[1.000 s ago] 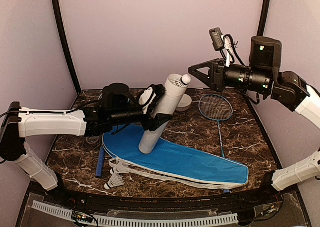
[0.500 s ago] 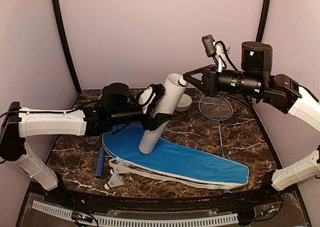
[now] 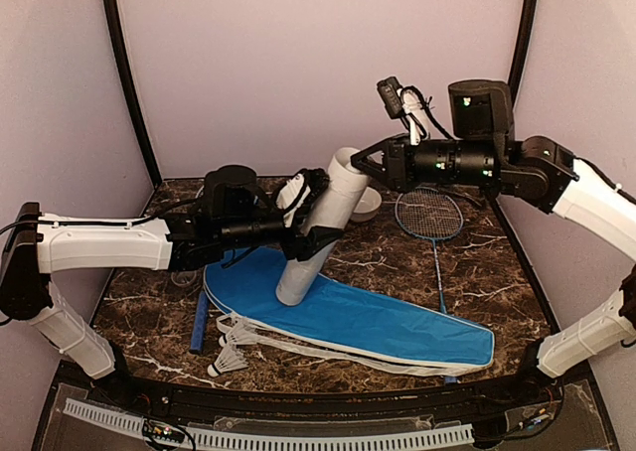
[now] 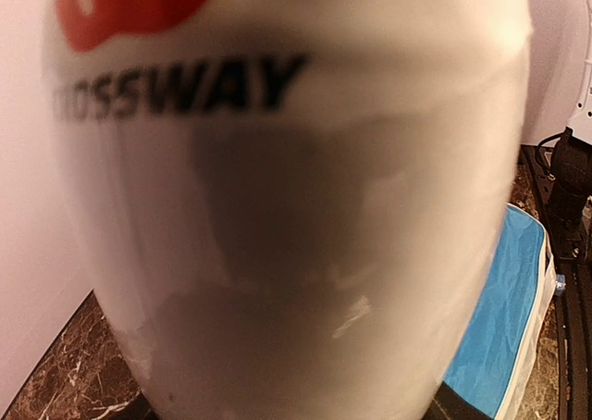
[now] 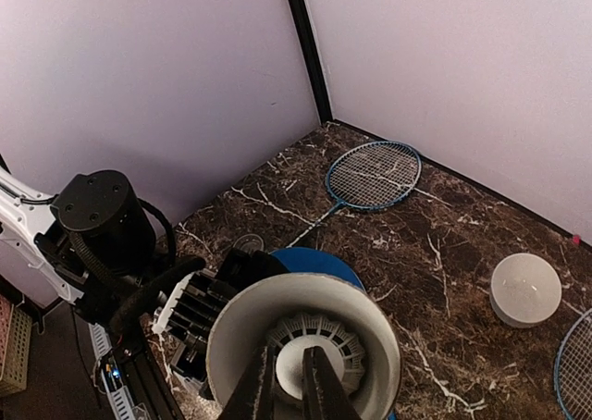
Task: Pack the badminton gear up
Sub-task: Press the shuttlecock into the shuttle tube, then pick up the shuttlecock from the corner of the board.
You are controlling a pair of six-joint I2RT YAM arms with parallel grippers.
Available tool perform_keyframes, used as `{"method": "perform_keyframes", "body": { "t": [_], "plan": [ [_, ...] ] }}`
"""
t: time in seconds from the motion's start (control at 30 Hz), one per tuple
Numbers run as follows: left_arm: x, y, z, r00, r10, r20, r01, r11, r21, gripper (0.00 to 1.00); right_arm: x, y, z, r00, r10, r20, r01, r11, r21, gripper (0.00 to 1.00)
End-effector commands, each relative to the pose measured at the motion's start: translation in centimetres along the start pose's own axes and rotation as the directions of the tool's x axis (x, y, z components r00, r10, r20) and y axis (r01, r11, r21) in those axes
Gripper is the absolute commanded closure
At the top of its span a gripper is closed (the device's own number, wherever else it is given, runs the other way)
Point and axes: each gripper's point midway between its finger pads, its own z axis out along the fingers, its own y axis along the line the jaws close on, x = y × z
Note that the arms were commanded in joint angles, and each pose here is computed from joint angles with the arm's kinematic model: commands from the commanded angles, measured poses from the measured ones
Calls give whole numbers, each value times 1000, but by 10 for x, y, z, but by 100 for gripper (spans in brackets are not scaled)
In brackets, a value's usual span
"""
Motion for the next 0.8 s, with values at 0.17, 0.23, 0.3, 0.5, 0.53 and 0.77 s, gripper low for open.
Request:
{"method": "perform_keyframes", "body": {
  "t": [0.17,0.23,0.3,0.5,0.53,0.77],
  "plan": [
    [33,24,-12,989,-105,-103,93,989,-111,32,-50,17,-50,988,-58,145,62,998,-18,53],
    [22,38,-19,991,-109,-81,95,983,-158,32,-47,19,-59,985,-66,159,72,997,-33,40],
    [12,53,-26,991,-122,-61,108,974,-198,32,-34,19,-59,987,-62,145,68,997,-41,34],
    [-2,98,-44,987,-155,-39,137,947,-290,32,27,30,-35,998,-28,55,32,997,-73,31],
    [-3,103,-47,987,-160,-34,142,943,-300,32,40,35,-28,999,-15,35,18,996,-88,32],
    [-18,132,-77,986,-168,8,159,916,-368,32,133,53,40,992,70,-101,-82,990,-112,38]
  ]
}}
